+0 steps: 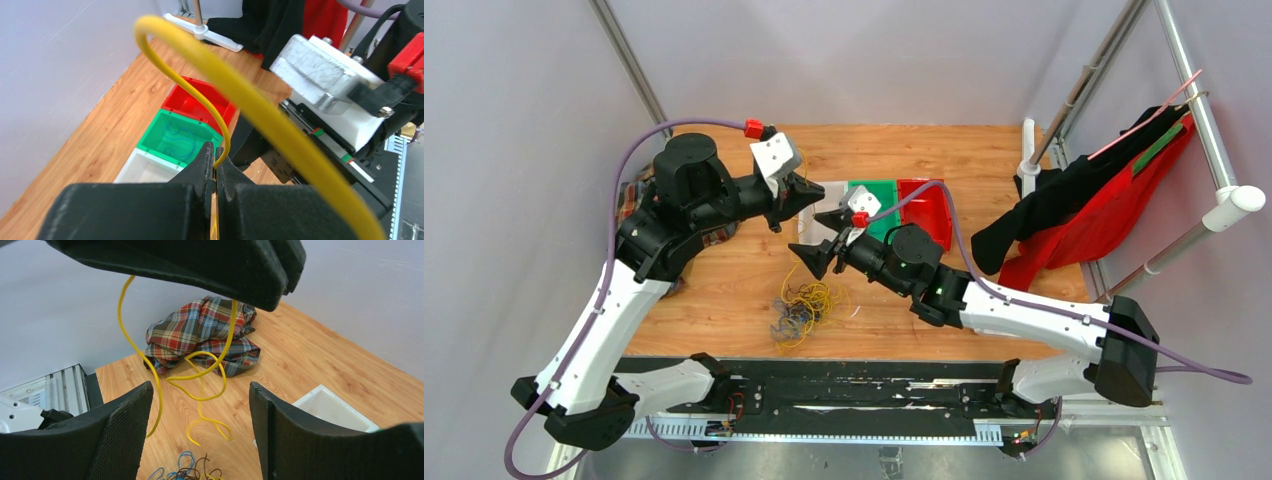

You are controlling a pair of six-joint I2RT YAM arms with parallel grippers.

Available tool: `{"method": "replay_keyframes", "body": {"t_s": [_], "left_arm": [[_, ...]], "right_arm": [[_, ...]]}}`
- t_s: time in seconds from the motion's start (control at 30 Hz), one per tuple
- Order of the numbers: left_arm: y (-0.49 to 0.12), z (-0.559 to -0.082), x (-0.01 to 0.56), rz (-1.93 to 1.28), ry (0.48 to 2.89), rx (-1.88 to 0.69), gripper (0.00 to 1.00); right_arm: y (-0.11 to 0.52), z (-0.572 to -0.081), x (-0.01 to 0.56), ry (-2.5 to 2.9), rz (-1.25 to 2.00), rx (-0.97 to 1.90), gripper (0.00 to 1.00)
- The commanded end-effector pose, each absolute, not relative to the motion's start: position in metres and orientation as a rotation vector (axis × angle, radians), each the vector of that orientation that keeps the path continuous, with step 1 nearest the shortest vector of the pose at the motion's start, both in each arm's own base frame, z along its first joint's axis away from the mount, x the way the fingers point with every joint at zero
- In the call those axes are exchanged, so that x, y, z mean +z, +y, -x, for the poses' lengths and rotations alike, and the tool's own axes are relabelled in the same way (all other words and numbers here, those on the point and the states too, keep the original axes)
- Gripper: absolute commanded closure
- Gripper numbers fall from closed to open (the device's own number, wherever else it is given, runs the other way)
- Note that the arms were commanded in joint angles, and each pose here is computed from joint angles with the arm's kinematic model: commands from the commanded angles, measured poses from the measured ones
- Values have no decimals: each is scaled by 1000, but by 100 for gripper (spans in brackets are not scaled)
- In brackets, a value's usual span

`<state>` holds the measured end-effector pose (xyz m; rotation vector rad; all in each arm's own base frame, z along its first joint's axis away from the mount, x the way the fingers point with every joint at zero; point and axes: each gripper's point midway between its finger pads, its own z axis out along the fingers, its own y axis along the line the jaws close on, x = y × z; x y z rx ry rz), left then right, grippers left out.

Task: Untangle the cables

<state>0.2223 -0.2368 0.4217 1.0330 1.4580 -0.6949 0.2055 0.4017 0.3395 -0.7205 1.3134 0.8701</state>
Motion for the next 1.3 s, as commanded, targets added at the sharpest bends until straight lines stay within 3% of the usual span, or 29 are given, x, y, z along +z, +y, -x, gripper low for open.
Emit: {"method": "replay_keyframes", "body": {"t_s": [0.0, 0.27, 0.5, 0.6, 0.7, 0.83, 0.87, 0.97, 1.0, 1.27], "left_arm": [[-238, -215, 436, -1039, 1394, -724, 100], [-238, -208, 438, -1026, 1403, -758, 100], [-238, -205, 446, -979, 1405, -795, 100], [-237, -203, 447, -964, 1414, -809, 100], [-234, -207, 442, -946, 1442, -782, 97], [-223, -226, 423, -904, 1526, -668, 76], [-220, -233, 415, -888, 1565, -634, 66], [-213, -245, 390, -895, 1677, -555, 9], [-213, -245, 381, -930, 1704, -546, 1], [-196, -231, 326, -1156, 1846, -452, 2]], "right_arm": [[407, -205, 365, 1206, 730, 920, 29], [415, -221, 368, 1210, 672, 880, 30], [415, -243, 383, 1180, 553, 817, 49], [414, -246, 387, 1165, 530, 807, 64], [411, -245, 388, 1168, 530, 803, 96], [392, -256, 374, 1235, 475, 754, 99], [386, -261, 368, 1262, 456, 739, 99], [357, -284, 337, 1384, 400, 680, 99], [345, -293, 325, 1430, 376, 659, 99], [216, -349, 229, 1766, 225, 145, 99]]}}
